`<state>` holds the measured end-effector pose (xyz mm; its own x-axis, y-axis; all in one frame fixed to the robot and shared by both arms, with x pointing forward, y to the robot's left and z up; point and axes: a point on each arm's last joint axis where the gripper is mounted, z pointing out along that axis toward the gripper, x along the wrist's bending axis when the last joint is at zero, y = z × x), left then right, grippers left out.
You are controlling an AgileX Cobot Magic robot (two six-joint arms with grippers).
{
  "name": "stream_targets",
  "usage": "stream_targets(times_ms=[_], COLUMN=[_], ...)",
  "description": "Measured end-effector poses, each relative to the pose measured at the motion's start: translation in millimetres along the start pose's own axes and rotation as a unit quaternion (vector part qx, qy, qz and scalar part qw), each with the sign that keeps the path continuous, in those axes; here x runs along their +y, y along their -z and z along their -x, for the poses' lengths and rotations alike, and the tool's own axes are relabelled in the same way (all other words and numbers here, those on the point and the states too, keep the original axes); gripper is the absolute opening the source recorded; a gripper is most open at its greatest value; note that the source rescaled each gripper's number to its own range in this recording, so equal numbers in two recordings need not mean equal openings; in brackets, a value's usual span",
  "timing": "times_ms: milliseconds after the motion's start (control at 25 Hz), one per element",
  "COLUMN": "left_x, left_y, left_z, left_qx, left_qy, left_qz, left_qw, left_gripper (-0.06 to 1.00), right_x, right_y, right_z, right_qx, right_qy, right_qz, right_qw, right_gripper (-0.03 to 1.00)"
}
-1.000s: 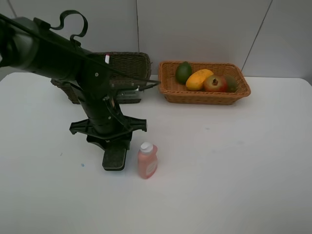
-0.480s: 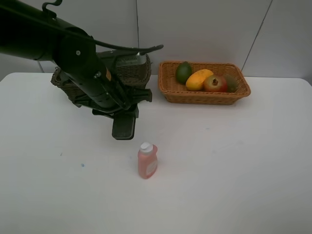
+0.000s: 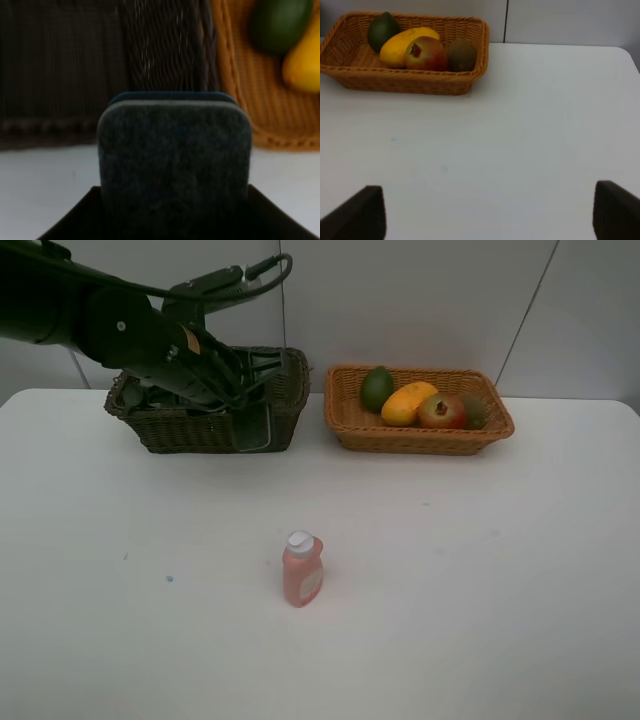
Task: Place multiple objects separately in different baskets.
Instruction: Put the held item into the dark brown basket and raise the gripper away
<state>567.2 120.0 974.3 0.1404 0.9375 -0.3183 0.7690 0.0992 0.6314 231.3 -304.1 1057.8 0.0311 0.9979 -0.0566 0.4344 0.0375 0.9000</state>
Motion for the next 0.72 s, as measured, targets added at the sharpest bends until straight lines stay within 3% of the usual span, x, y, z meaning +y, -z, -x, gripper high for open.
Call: stream_targets(times_ms=[400, 720], left_x=[67, 80], left_y=[12, -14], left_z=[-13, -48], left_qx=[-0.004, 0.023], left_qy=[-0.071, -0.091], left_qz=[0.119, 0.145], left_qw=[0.990, 0.985], left_gripper=[0.57, 0.57], right_x=[0, 0], right_y=[0, 0], right_z=[0, 0], right_qx=[0.000, 0.000], right_qy=[0.000, 0.000], right_qz=[0.000, 0.000], right_qw=[1.000, 1.000], right_gripper=[1.00, 1.00])
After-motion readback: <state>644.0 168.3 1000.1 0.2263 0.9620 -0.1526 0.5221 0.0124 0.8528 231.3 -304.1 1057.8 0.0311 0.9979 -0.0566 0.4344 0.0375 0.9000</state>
